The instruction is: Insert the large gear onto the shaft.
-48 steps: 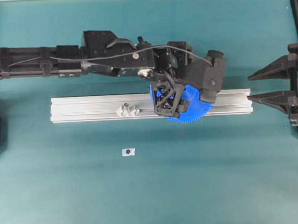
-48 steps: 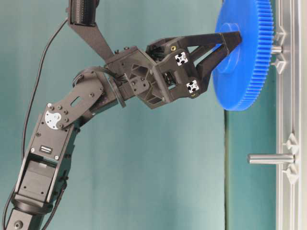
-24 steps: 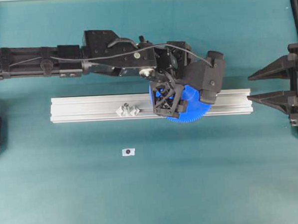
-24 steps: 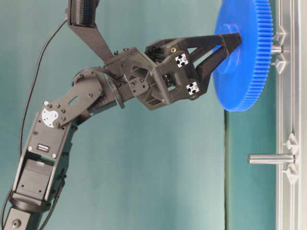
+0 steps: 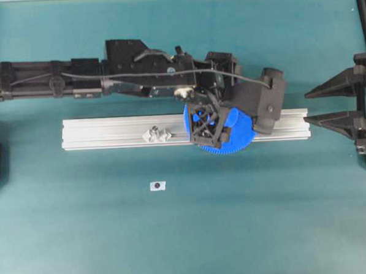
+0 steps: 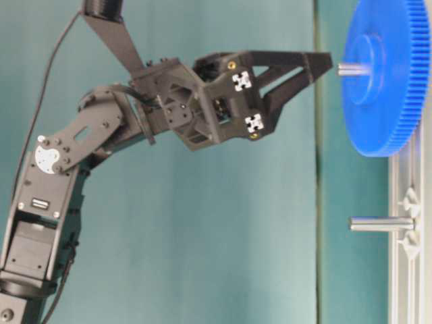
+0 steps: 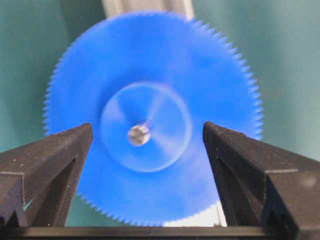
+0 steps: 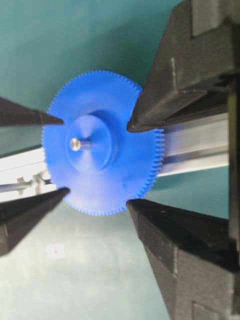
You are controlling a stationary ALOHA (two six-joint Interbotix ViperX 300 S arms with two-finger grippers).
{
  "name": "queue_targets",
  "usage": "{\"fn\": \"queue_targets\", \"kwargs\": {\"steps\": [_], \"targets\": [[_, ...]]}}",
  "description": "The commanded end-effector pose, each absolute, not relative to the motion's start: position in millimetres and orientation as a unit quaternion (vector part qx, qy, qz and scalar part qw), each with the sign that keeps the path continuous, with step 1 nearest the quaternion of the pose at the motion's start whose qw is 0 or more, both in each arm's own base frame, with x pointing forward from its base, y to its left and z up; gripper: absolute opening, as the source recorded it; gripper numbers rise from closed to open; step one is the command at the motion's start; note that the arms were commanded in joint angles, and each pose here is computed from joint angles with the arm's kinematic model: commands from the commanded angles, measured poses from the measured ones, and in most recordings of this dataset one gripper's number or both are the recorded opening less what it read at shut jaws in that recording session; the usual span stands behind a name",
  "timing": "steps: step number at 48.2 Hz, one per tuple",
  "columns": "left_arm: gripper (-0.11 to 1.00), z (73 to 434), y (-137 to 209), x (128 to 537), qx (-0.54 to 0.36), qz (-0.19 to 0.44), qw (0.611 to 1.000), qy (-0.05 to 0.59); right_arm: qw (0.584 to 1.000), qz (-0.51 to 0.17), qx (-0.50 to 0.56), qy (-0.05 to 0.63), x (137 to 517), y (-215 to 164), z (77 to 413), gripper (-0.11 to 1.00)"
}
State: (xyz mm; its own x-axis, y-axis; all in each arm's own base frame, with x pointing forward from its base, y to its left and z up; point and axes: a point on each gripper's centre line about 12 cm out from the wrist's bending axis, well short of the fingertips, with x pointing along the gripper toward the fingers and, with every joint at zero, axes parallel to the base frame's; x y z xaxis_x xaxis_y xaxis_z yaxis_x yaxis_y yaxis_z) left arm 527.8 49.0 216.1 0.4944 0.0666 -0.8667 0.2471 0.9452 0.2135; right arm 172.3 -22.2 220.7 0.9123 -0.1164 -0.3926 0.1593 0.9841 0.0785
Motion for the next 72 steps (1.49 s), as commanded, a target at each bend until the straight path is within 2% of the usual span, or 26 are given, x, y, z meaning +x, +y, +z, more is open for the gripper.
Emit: {"fn": "queue_targets", "kwargs": {"steps": [1,17,31,43,57,72], "targets": [[0.90,240.8,50.2,529.3,0.158,-0.044,0.864,0.476,0.978,-0.070,0.059,0.186,174.6,-22.2,227.4,0.62],[0.90,295.5,48.7,513.9,0.165,-0.029,0.897,0.410,0.979,-0.071,0.059,0.179,171.8,-22.1,229.9,0.62],[0.90,297.7,46.4,480.8,0.135,-0.016,0.899,0.416,0.978,-0.071,0.059,0.188,166.7,-21.4,228.9,0.62],[0.90,311.6,44.4,446.9,0.103,0.006,0.922,0.373,0.977,-0.072,0.060,0.191,162.8,-21.3,229.6,0.62],[0.87,297.6,33.0,409.1,0.089,0.004,0.925,0.370,0.975,-0.072,0.060,0.200,159.6,-20.8,227.4,0.62],[0.87,304.6,29.1,378.4,0.093,0.007,0.942,0.323,0.975,-0.073,0.061,0.199,150.6,-19.7,226.5,0.62]]}}
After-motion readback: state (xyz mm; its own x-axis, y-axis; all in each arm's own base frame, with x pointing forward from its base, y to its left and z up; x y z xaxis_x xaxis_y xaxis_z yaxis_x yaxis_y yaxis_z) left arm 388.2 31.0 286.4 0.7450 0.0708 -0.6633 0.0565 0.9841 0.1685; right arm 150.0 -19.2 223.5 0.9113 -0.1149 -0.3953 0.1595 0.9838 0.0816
